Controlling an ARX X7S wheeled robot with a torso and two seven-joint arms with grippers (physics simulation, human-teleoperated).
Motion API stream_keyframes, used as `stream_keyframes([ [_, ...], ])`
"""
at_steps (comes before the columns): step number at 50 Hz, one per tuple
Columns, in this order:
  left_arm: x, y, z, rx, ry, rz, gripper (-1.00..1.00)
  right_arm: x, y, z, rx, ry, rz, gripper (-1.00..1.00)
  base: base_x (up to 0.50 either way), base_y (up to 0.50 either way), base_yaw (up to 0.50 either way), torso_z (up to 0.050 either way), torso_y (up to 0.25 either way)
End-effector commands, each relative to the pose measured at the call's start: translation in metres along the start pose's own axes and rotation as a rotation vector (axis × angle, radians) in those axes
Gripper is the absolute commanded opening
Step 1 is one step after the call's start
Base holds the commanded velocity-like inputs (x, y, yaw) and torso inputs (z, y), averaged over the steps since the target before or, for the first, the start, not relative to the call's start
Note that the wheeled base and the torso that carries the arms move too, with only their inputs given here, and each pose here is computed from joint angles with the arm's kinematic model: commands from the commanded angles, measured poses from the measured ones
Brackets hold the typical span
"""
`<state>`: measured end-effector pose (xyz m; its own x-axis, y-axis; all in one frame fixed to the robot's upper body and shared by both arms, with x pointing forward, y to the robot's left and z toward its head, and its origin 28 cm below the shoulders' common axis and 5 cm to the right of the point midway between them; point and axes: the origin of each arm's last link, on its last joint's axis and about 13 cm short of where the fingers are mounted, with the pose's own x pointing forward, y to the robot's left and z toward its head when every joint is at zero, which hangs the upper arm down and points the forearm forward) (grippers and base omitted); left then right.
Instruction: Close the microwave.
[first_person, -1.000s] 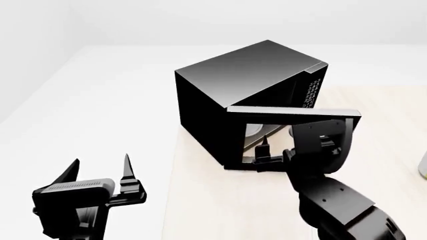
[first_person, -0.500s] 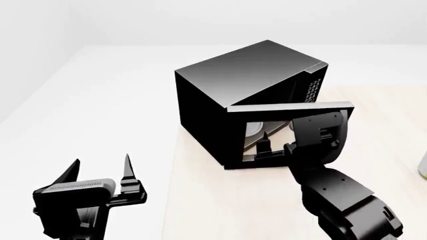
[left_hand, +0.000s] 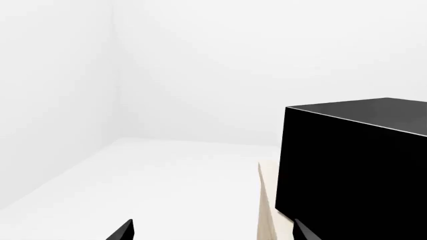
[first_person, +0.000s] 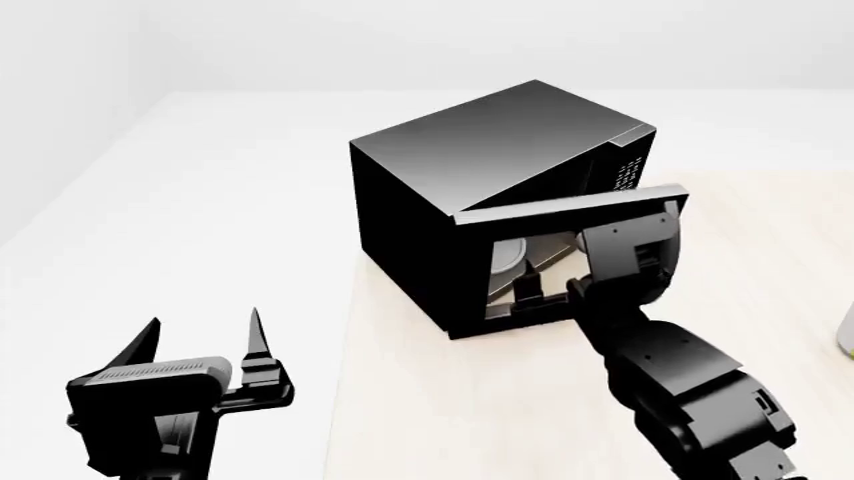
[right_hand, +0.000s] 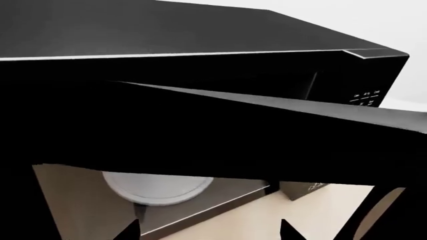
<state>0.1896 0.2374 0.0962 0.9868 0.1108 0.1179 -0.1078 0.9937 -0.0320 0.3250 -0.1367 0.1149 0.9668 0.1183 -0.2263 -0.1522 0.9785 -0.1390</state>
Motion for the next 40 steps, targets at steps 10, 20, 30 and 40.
stream_keyframes([
  [10, 0.001, 0.000, -0.001, 0.000, 0.001, -0.001, 1.00, 0.017, -0.009, 0.006, -0.006, 0.026, 0.043, 1.00, 0.00, 0.00, 0.00, 0.000, 0.000],
  [20, 0.001, 0.000, 0.000, 0.000, 0.001, 0.002, 1.00, 0.021, -0.012, 0.011, -0.036, 0.033, 0.052, 1.00, 0.00, 0.00, 0.00, 0.000, 0.000],
  [30, 0.001, 0.000, -0.001, 0.006, 0.004, 0.005, 1.00, 0.027, -0.017, 0.020, -0.052, 0.029, 0.082, 1.00, 0.00, 0.00, 0.00, 0.000, 0.000],
  [40, 0.001, 0.000, -0.002, 0.008, 0.005, 0.005, 1.00, 0.033, -0.020, 0.023, -0.081, 0.041, 0.111, 1.00, 0.00, 0.00, 0.00, 0.000, 0.000],
])
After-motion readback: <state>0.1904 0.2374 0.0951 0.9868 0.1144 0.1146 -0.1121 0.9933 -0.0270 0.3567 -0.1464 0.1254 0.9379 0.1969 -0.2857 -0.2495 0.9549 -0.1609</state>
